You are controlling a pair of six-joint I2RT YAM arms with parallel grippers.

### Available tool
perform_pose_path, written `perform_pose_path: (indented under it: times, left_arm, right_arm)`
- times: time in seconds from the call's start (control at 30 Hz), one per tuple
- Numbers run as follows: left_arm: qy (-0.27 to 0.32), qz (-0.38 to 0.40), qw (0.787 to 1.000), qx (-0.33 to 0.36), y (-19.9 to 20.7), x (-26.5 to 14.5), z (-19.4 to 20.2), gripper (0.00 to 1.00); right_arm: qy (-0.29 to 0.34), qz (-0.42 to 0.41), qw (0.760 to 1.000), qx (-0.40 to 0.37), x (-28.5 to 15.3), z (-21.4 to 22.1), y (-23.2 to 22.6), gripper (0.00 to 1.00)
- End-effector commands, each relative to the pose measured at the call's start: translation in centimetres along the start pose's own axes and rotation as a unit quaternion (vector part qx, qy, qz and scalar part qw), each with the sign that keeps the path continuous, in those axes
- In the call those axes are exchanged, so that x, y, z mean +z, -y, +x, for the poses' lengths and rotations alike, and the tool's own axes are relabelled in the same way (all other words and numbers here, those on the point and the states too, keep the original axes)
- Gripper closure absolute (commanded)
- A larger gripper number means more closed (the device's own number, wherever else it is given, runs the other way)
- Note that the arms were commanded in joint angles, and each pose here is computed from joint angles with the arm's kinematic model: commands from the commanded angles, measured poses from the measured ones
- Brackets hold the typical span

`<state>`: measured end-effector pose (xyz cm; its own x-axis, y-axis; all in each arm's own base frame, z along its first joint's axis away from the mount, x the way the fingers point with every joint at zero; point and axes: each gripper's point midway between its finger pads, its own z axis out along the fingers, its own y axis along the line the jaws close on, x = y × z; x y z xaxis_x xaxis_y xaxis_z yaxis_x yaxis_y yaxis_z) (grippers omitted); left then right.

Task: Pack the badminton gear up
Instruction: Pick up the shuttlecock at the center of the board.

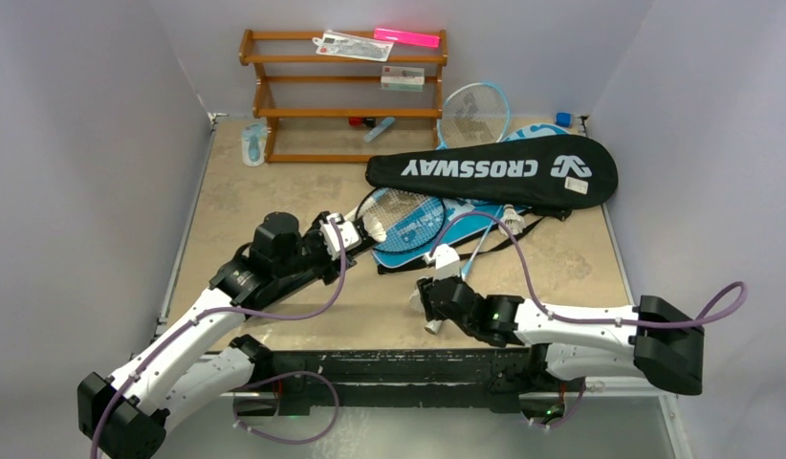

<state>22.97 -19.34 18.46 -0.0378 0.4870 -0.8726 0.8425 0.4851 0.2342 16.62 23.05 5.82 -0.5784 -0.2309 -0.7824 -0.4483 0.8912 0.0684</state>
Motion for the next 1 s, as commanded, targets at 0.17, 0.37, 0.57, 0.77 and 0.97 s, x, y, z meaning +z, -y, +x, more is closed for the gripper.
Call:
perform_pose_path:
  times: [0.17,0.37,0.57,0.77,0.97]
  left_arm:
    - [0.043,-0.006,0.999,0.016,-0.8,-0.2,-2.7,0.5]
    - [0.041,-0.003,0.999,0.015,-0.7,0.0,-2.6,0.5]
    - [0.045,0.005,0.999,0.018,-0.5,0.0,-2.7,0.5]
    - [0.074,0.044,0.996,0.031,0.9,-0.1,-3.8,0.5]
    - [0.077,0.059,0.995,0.031,1.4,0.1,-3.8,0.51]
  right_arm:
    - [0.029,0.041,0.999,-0.007,2.2,-1.4,-0.6,0.54]
    - [0.044,0.042,0.998,0.002,1.4,-2.5,-0.8,0.81]
    - [0.066,0.015,0.997,0.039,-1.9,-4.4,-0.3,0.9]
    - [0.09,-0.054,0.991,0.079,-6.6,-7.0,-0.7,1.0]
    - [0.045,-0.03,0.995,0.079,-8.8,-7.7,0.1,1.0]
